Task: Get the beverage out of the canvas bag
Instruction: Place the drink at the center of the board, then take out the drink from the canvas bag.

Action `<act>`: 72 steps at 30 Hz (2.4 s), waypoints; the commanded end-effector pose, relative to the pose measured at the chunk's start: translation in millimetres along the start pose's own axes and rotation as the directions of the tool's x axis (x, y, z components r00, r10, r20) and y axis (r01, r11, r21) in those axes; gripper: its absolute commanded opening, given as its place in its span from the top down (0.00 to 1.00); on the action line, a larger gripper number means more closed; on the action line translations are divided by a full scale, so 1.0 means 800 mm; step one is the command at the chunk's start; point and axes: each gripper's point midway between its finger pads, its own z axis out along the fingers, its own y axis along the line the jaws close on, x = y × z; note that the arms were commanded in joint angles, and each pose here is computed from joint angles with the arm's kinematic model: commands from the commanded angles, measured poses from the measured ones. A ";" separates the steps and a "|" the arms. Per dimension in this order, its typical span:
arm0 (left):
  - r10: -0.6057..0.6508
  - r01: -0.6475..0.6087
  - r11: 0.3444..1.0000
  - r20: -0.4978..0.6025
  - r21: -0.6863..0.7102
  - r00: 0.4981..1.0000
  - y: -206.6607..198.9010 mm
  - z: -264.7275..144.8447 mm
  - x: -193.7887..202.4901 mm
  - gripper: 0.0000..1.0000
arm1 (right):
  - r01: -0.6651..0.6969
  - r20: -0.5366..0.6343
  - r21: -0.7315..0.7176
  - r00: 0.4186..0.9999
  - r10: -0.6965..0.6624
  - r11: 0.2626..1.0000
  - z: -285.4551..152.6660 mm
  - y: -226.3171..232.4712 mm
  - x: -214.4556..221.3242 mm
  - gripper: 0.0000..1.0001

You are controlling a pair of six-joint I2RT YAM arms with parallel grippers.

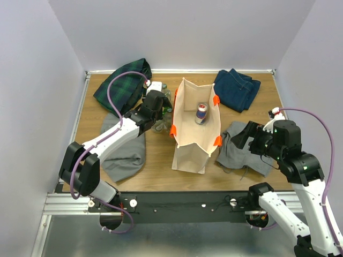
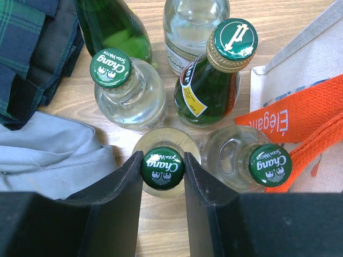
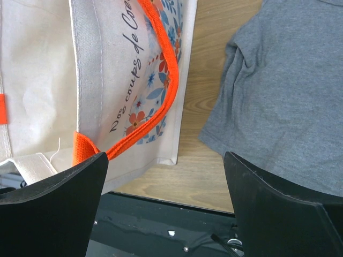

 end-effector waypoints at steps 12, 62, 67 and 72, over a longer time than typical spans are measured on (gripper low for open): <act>-0.054 0.056 0.998 0.049 -0.024 0.997 0.011 -0.015 -0.012 0.54 | -0.009 0.008 0.011 1.000 0.009 1.000 0.000 -0.005 0.004 0.02; -0.062 -0.010 0.821 0.107 0.570 0.992 -0.092 -0.212 -0.166 0.01 | -0.027 0.003 -0.032 1.000 0.027 0.999 0.011 0.005 0.003 0.02; -0.047 -0.019 0.777 0.088 0.629 0.995 -0.116 -0.219 -0.167 0.01 | -0.033 0.014 -0.028 0.999 0.033 0.999 0.009 0.005 0.001 0.02; 0.016 -0.067 0.740 0.083 0.669 0.996 -0.151 -0.227 -0.165 0.01 | -0.026 0.015 -0.018 1.000 0.027 0.999 0.010 0.003 0.000 0.02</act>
